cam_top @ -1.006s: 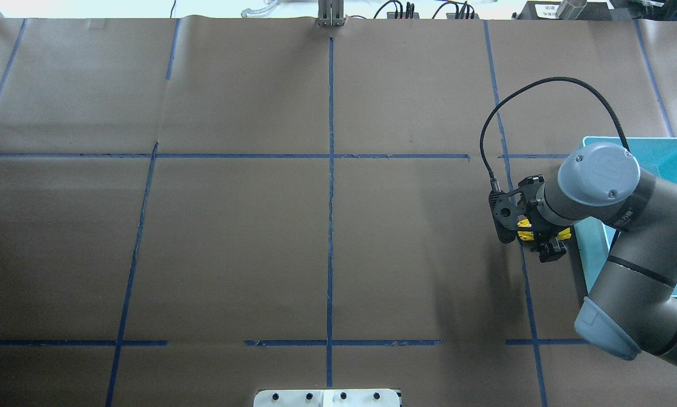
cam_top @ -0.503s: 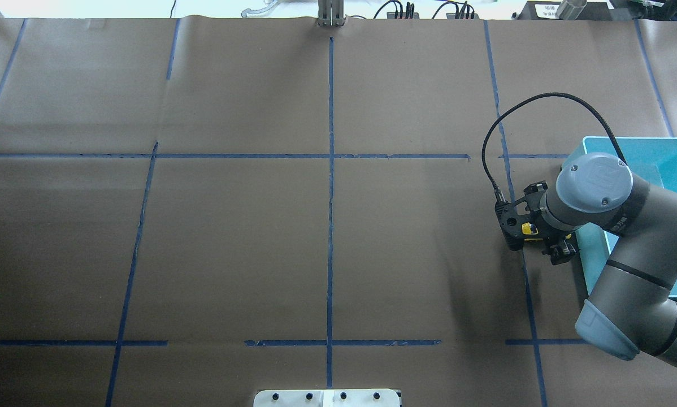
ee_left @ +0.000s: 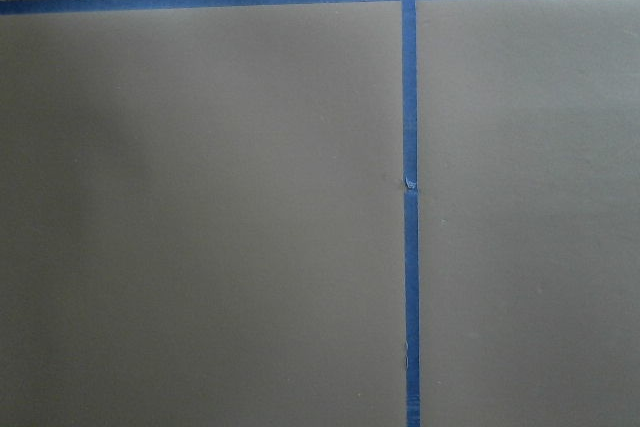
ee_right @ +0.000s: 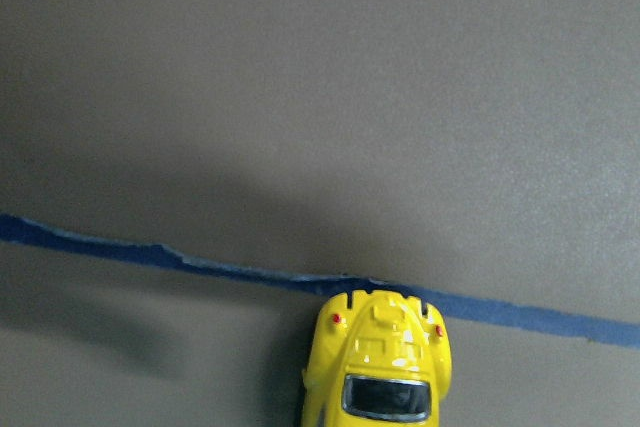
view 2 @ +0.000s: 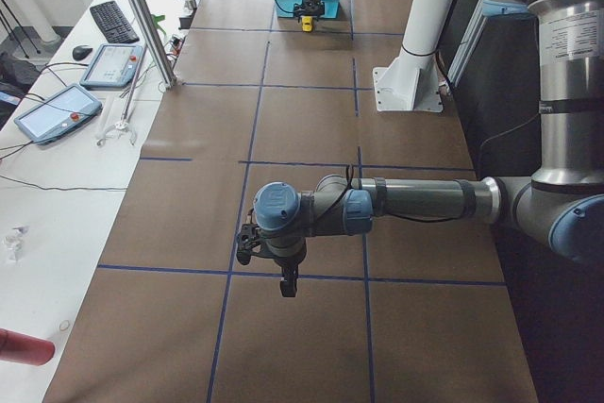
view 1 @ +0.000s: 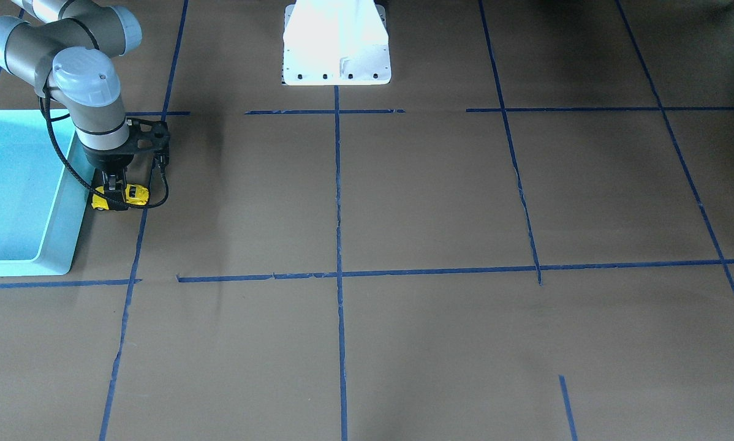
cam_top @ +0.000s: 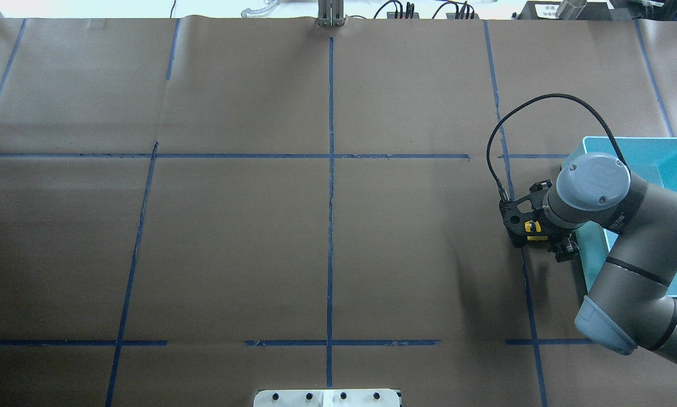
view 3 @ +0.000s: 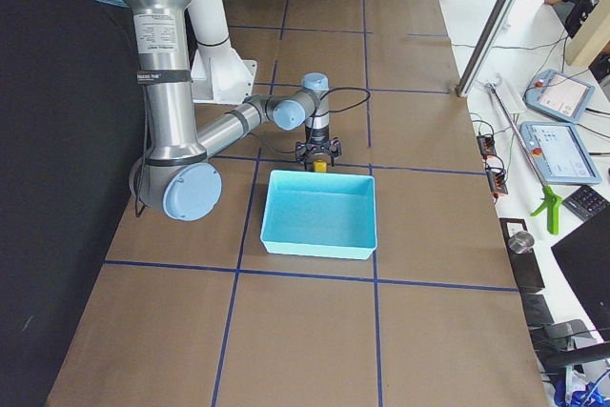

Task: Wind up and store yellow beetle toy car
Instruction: 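Lift the car with the right gripper over the blue bin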

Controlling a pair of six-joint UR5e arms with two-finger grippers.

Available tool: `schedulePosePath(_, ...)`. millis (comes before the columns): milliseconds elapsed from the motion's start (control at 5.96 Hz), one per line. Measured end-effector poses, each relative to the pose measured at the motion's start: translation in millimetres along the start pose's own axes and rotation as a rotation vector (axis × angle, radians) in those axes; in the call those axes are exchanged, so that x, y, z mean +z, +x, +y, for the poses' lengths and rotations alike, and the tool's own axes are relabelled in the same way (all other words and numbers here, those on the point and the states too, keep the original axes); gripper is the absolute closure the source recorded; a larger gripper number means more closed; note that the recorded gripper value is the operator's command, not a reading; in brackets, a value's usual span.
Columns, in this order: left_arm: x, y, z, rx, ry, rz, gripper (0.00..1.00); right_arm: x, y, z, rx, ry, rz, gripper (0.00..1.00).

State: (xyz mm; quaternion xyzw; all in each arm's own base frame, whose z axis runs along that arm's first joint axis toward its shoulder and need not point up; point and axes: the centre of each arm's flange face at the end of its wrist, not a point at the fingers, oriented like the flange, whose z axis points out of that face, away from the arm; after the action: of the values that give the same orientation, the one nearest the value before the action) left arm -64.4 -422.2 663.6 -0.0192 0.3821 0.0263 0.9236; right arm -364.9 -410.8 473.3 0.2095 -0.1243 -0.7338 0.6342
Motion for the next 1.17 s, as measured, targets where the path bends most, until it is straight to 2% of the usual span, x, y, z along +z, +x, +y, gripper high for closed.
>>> schedulePosePath(168, -0.1, 0.3, -0.5, 0.003, 0.001, -0.001, 0.00, 6.5, 1.6, 3.2, 0.006, -0.010, -0.008, 0.19)
schedulePosePath(503, 1.5, -1.0, 0.2, 0.002, -0.002, -0.001, 0.00, 12.8, 2.3, 5.6, 0.010, -0.019, -0.016, 0.78)
schedulePosePath(671, 2.0, -1.5, 0.1, 0.001, -0.004, -0.001, 0.00, 12.4, 2.7, 6.5, 0.012, -0.017, -0.018, 1.00)
schedulePosePath(838, 2.3, -1.8, -0.5, 0.000, -0.004, -0.001, 0.00, 8.1, 4.4, 9.1, 0.019, -0.011, -0.015, 1.00)
schedulePosePath(1006, 2.5, -2.1, -0.7, 0.000, -0.004, -0.001, 0.00, -10.1, 10.3, 15.6, 0.038, 0.009, 0.006, 1.00)
schedulePosePath(1174, 2.7, -2.0, -0.9, 0.000, -0.005, -0.001, 0.00, -49.1, 15.7, 26.4, 0.068, 0.047, 0.030, 1.00)
